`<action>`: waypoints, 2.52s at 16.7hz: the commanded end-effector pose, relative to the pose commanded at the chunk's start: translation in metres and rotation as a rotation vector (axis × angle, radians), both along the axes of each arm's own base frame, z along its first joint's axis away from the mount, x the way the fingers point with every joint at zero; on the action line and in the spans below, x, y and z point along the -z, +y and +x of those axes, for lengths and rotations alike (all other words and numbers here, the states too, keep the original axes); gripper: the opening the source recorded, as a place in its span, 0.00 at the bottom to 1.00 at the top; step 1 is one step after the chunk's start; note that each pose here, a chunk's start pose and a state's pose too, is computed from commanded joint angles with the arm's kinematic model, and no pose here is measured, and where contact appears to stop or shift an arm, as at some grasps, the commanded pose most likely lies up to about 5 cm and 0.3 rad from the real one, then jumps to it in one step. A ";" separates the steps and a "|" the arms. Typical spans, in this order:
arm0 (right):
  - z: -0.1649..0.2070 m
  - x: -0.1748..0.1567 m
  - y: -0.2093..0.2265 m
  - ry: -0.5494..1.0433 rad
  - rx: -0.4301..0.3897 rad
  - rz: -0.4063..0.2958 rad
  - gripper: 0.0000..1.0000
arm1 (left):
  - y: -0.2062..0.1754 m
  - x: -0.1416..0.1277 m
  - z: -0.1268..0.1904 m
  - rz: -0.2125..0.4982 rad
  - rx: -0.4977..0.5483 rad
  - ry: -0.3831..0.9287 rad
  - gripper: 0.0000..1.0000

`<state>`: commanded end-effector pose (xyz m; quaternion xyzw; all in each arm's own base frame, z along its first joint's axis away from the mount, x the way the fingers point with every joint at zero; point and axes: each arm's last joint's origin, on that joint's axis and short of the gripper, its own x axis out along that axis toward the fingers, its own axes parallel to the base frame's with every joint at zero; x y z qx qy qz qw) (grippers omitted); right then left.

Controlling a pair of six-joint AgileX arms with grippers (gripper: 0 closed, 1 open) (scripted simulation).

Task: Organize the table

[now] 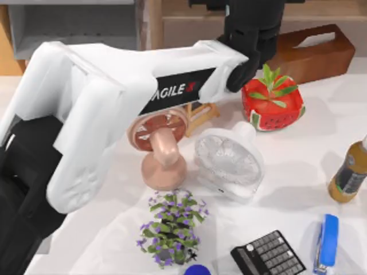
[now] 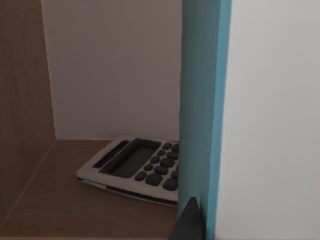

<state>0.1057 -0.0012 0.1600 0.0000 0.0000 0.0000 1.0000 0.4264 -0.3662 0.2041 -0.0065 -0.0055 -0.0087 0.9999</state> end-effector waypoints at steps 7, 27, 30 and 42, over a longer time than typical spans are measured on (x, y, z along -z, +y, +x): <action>0.000 0.000 0.000 0.000 0.000 0.000 1.00 | 0.000 -0.010 -0.019 -0.001 -0.002 -0.004 0.00; 0.000 0.000 0.000 0.000 0.000 0.000 1.00 | 0.065 -0.027 -0.065 0.325 0.149 0.003 0.00; 0.000 0.000 0.000 0.000 0.000 0.000 1.00 | 0.083 -0.026 -0.085 0.467 0.235 -0.028 0.00; 0.000 0.000 0.000 0.000 0.000 0.000 1.00 | 0.218 -0.008 -0.153 1.169 0.324 -0.095 0.00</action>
